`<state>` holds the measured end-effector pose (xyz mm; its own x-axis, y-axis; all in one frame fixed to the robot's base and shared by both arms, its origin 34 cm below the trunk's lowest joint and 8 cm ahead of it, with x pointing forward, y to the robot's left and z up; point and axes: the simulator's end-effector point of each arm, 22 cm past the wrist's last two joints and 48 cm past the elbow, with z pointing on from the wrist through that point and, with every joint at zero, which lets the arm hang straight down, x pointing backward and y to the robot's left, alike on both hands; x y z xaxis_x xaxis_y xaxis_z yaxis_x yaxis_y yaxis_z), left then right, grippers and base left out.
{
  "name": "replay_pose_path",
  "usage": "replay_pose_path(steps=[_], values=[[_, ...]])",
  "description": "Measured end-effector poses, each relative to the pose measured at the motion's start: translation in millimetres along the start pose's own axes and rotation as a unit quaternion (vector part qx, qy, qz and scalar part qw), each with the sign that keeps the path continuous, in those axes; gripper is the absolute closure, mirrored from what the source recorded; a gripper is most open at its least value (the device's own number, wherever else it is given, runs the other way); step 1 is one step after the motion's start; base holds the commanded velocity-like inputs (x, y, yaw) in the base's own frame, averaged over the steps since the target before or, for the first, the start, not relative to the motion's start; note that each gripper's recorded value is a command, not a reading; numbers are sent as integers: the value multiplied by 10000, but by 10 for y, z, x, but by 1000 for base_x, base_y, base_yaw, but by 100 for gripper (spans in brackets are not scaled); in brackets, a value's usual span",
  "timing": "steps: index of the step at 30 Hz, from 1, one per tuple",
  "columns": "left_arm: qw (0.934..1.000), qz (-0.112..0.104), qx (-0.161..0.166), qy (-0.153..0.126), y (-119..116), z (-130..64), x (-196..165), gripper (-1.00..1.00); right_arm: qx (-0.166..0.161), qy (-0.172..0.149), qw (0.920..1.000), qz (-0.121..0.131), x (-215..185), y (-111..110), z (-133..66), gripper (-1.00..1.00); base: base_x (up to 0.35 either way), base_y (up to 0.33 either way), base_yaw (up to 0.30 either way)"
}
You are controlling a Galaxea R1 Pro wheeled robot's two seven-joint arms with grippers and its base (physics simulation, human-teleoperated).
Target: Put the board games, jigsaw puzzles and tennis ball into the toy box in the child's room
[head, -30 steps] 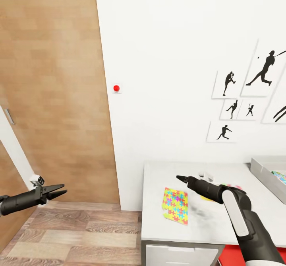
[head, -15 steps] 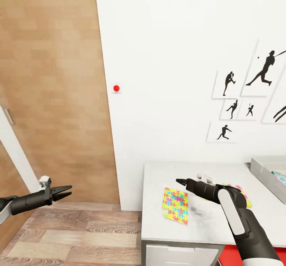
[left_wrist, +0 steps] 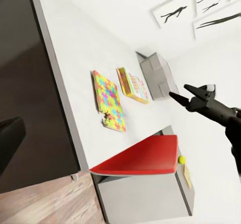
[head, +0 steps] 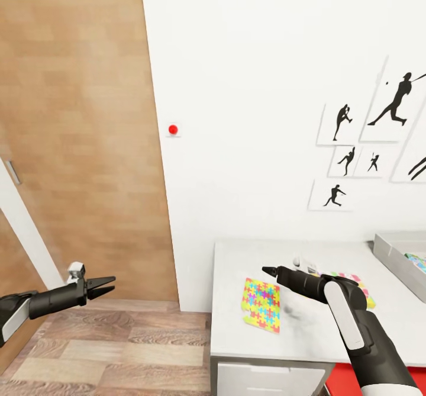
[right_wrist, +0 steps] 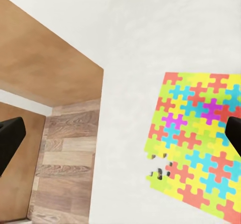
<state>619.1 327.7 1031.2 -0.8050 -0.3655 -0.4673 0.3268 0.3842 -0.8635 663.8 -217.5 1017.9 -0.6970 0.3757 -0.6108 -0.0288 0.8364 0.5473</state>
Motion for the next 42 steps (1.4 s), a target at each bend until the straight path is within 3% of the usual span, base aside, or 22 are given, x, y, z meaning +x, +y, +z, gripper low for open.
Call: replay_pose_path(steps=[11, 18, 24, 32, 42], values=[[9998, 142, 74, 87, -59, 225, -25, -100, 57, 69, 10000, 12, 50, -58, 51, -100, 0, 0, 0], [9980, 259, -551, 141, 184, 272, -71, -100, 194, 141, 9997, -20, 101, -121, 91, -100, 0, 0, 0], [9947, 234, -992, 134, 399, 265, -80, -100, 536, 210, 9983, -120, 136, -236, 132, -100, 0, 0, 0], [9928, 194, -1174, 163, 521, 270, -57, -100, 1000, 162, 9947, -161, -15, -352, 201, -100, 0, 0, 0], [9918, 142, -1251, 197, 616, 287, -18, -100, 1172, 225, 9928, -108, 15, -414, 300, -100, 0, 0, 0]])
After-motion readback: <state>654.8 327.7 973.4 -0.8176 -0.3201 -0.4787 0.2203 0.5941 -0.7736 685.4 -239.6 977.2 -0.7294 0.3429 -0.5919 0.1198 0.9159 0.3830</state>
